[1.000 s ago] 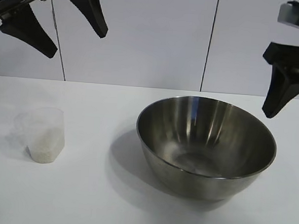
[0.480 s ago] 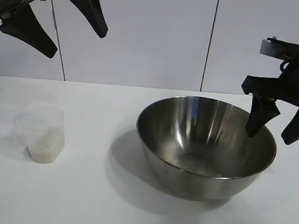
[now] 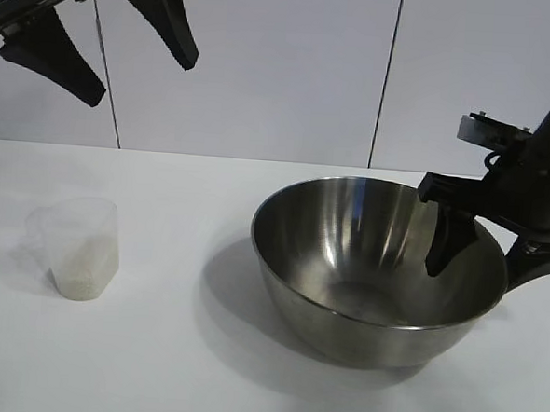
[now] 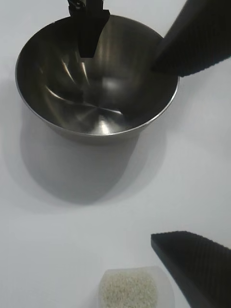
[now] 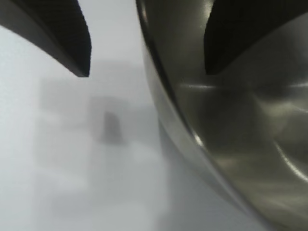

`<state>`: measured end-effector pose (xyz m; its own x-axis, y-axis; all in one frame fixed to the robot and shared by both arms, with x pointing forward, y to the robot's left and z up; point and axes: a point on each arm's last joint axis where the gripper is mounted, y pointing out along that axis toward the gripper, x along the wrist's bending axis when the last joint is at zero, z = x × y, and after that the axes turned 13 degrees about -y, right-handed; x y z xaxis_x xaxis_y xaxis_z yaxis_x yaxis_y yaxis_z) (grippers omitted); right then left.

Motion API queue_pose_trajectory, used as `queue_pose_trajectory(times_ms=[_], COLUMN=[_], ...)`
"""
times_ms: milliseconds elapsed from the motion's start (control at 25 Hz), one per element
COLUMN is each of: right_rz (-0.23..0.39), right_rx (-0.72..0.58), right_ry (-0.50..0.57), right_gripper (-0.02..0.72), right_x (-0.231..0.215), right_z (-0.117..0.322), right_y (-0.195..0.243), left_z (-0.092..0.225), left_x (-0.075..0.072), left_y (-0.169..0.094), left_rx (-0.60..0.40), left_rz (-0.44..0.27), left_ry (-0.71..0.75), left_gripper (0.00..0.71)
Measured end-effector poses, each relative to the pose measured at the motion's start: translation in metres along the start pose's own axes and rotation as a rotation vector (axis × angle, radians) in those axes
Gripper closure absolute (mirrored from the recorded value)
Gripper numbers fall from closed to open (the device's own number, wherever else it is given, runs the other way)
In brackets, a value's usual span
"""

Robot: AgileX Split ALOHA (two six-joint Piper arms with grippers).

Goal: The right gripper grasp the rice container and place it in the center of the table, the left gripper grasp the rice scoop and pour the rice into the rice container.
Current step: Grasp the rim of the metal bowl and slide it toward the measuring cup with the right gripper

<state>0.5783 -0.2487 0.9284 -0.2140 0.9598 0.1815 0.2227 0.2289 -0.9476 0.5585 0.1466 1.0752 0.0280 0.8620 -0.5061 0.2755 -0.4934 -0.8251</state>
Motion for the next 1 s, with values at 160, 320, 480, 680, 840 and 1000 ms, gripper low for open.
queue_pose_trajectory(times_ms=[160,320,480,680,840,1000], right_rz=[-0.001,-0.011,-0.021,-0.035,-0.073,-0.09], right_rx=[-0.006,0.016,0.013,-0.048,-0.064,-0.06], right_ry=[-0.011,-0.034,-0.089,-0.123,-0.097,-0.102], right_gripper=[0.645,0.691,0.692,0.692,0.692,0.692], right_x=[0.0,0.001,0.005,0.013,0.017,0.025], right_z=[-0.001,0.002,-0.001,-0.016,-0.019,-0.02], right_y=[0.0,-0.001,-0.016,-0.05,-0.055,-0.052], left_z=[-0.001,-0.001,-0.002,-0.002,-0.002,-0.002], left_x=[0.0,0.0,0.0,0.0,0.0,0.0], left_y=[0.0,0.0,0.0,0.0,0.0,0.0], left_rx=[-0.011,-0.014,-0.018,-0.021,-0.021,-0.021], left_rz=[0.002,0.003,0.004,0.005,0.005,0.005], left_ry=[0.0,0.0,0.001,0.001,0.001,0.001], left_gripper=[0.077,0.077,0.077,0.077,0.077,0.077])
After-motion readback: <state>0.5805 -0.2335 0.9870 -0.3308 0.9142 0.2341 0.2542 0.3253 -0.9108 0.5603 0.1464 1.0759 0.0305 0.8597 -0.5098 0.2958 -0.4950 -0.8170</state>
